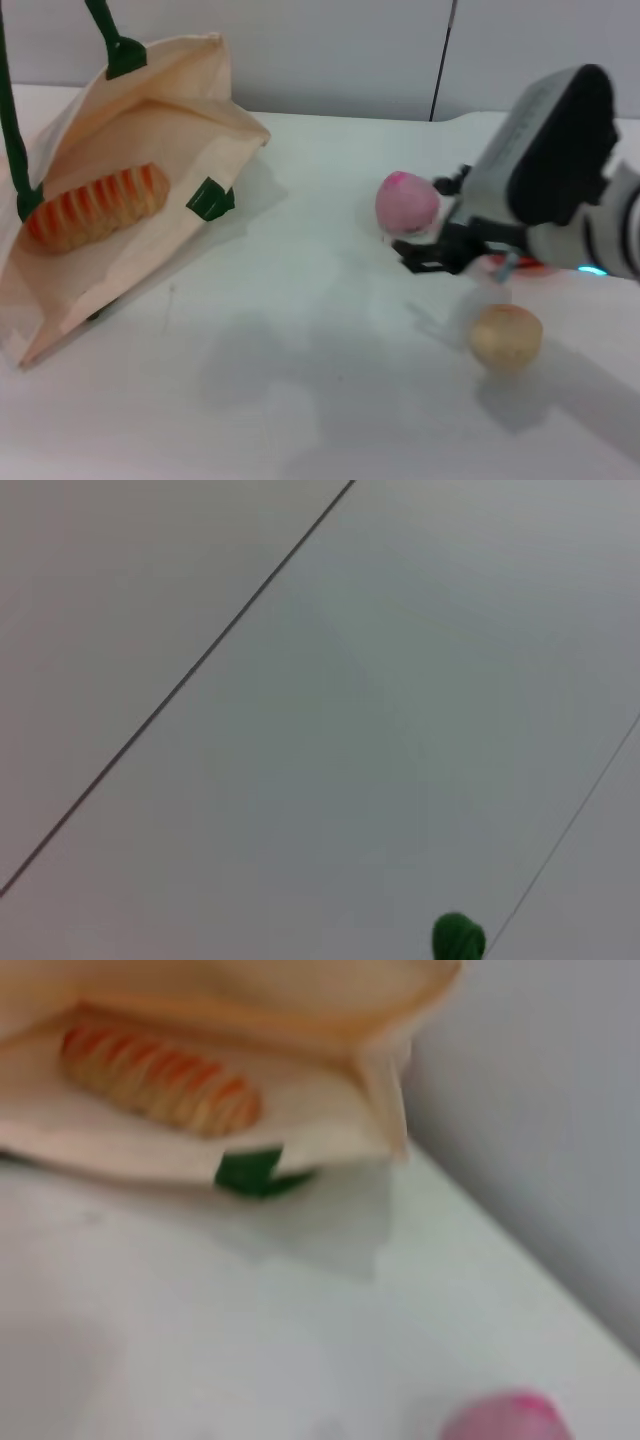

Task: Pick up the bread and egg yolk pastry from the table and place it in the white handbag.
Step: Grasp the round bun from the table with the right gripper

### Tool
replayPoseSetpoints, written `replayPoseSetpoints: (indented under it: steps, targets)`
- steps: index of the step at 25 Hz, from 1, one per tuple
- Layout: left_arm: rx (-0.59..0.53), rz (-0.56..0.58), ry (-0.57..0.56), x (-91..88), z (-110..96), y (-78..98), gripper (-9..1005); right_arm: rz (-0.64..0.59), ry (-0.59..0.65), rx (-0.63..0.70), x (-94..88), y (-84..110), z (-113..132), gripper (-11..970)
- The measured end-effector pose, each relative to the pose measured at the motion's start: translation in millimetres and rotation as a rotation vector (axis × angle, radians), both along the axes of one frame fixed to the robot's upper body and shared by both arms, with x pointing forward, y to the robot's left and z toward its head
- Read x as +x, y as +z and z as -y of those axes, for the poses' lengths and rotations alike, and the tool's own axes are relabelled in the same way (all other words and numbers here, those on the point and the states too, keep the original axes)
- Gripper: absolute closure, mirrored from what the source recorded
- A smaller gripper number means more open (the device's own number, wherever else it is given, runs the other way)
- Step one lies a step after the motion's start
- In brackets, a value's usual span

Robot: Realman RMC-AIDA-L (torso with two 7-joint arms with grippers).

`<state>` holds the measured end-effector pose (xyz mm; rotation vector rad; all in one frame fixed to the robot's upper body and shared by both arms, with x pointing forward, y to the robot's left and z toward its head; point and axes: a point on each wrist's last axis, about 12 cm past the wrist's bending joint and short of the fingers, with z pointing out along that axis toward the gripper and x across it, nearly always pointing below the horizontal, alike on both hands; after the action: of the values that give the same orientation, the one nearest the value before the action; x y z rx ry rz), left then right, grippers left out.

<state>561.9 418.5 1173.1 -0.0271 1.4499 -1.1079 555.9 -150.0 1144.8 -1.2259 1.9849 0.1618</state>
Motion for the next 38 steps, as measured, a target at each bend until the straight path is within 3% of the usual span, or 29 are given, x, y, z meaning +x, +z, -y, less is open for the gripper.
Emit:
replayPoseSetpoints:
  steps: [4, 9, 19, 38]
  targets:
    - [0.001, 0.0, 0.002, -0.3, -0.6, -0.1, 867, -0.102, -0.037, -0.035, -1.2, 3.6, 19.2, 68]
    - [0.001, 0.0, 0.002, 0.0, -0.6, 0.2, 868, -0.235, -0.074, -0.08, -1.4, -7.1, 37.9, 68]
    - [0.0, 0.002, 0.003, 0.1, -0.8, 0.5, 867, -0.389, -0.074, -0.146, 10.5, -32.6, 40.4, 67]
    - [0.0, 0.001, 0.001, 0.3, -0.3, 0.3, 868, -0.465, -0.144, -0.194, 11.7, -37.2, 62.7, 99]
